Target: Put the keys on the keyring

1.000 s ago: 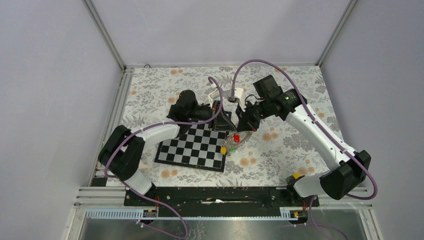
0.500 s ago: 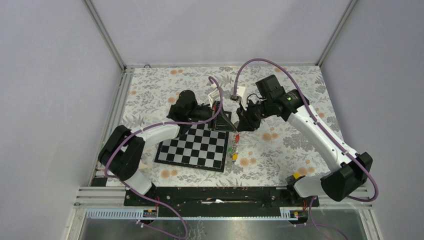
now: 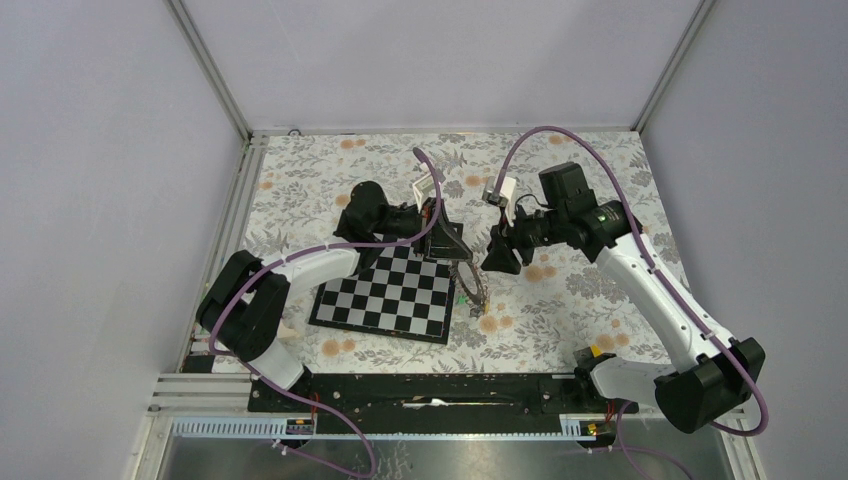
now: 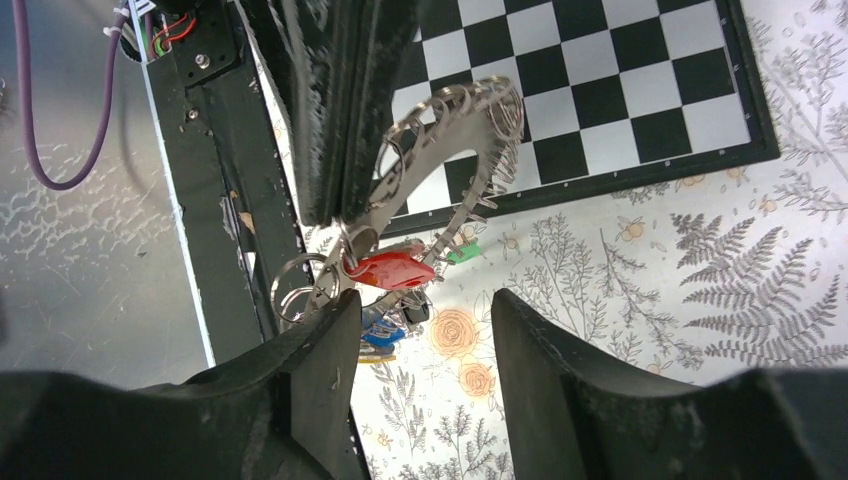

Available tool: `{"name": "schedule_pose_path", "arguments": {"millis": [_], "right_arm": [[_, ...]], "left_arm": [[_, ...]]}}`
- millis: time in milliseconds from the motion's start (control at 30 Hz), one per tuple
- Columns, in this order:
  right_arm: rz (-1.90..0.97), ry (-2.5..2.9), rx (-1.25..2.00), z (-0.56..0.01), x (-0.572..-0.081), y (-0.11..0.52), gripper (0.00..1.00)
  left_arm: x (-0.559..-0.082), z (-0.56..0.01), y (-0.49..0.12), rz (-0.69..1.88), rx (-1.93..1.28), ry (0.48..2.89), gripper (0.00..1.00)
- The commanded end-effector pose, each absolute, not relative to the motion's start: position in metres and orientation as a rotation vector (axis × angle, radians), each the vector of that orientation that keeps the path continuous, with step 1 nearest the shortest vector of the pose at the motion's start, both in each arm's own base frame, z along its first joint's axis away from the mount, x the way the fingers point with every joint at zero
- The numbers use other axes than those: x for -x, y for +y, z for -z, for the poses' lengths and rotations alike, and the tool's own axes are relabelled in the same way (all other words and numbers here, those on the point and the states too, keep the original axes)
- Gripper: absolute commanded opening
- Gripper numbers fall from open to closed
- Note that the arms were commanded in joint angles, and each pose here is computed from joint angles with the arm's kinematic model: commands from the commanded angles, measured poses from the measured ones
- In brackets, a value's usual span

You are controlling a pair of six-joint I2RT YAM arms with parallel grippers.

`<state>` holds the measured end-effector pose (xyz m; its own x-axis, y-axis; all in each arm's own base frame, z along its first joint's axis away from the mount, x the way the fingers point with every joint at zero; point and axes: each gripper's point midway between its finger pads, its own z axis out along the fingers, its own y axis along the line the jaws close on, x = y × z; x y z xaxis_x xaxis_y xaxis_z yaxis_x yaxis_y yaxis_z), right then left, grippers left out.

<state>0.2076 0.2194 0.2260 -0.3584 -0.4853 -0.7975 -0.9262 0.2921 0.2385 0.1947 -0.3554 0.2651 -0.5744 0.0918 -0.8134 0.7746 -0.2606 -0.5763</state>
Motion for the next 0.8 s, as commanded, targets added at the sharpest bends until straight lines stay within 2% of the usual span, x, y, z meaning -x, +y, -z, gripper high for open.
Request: {"name": "schedule_pose_path", "arguments": {"millis": [0,500,767], "right_arm": [[-0.982,1.891,1.255,-0.231,-0.21,0.226,0.59],[-1.138,1.847,1.29,-0.229,-0.193,0.235,0.68],[-1.191,1.854,1.266,-0.225,-0.193,0.24,0.67]], "left_arm": [[-0.187,-0.296,-0.353,1.864,-1.125,1.363,0.0],[-0.188,-0.296,-0.354,1.867,-1.122,1.359,0.0],[-0.189,-0.297,-0.354,1.866,-1.109,1.354,0.0]]}}
